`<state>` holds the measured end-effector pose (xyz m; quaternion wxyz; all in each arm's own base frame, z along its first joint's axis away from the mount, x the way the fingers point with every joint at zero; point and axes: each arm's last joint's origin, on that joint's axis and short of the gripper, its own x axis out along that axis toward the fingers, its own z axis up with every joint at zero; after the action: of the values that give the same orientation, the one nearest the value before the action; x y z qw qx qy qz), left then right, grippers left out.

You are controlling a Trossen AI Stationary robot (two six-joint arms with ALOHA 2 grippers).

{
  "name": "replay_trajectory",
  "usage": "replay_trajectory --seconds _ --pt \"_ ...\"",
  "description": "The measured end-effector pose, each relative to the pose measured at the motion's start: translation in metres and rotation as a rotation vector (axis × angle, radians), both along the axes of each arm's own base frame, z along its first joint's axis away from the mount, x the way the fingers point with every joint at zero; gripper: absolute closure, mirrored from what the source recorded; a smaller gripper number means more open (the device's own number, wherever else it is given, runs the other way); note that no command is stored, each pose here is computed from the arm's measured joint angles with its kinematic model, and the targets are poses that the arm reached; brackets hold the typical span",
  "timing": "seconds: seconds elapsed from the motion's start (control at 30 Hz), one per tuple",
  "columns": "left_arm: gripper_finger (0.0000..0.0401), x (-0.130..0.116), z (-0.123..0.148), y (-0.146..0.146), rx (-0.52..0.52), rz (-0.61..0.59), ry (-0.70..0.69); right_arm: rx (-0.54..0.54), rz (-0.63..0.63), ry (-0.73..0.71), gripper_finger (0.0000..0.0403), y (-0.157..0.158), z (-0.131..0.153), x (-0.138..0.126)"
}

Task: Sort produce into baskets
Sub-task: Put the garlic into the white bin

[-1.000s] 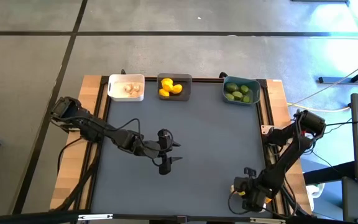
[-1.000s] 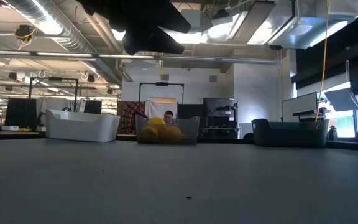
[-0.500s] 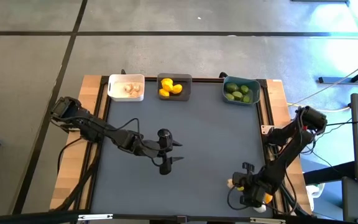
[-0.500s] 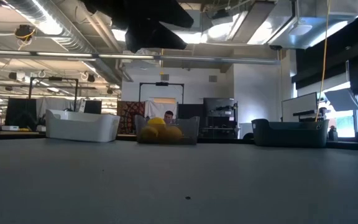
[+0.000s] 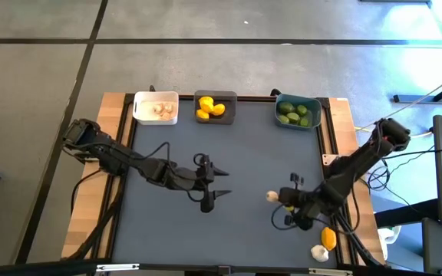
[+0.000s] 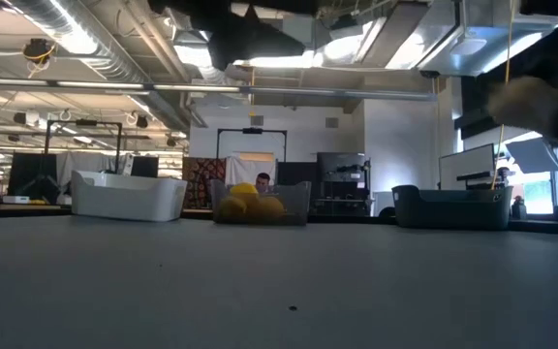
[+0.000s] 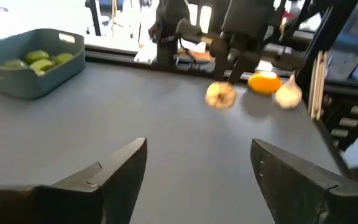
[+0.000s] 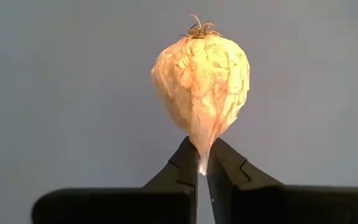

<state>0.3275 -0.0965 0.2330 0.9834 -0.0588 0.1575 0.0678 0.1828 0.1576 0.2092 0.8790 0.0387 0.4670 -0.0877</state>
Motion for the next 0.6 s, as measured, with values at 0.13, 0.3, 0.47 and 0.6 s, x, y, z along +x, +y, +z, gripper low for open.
replay_trajectory --seconds 0.13,0.3,0.47,0.6 --pt "0.0081 0.003 0.006 0.003 -0.019 0.012 -0.063 -0.054 0.002 -0.077 0.0385 -0.011 0.005 0.014" --pt "0.0048 0.005 0.008 0.008 -0.017 0.026 -0.082 -0.096 0.032 -0.172 0.0383 -0.021 0.011 0.035" --pt "0.0046 0.007 0.006 0.012 -0.005 0.035 -0.078 -0.121 0.055 -0.269 0.0383 -0.031 0.019 0.054" --pt "0.0051 0.011 0.002 0.011 -0.006 0.035 -0.087 -0.148 0.072 -0.347 0.0382 -0.038 0.026 0.065"
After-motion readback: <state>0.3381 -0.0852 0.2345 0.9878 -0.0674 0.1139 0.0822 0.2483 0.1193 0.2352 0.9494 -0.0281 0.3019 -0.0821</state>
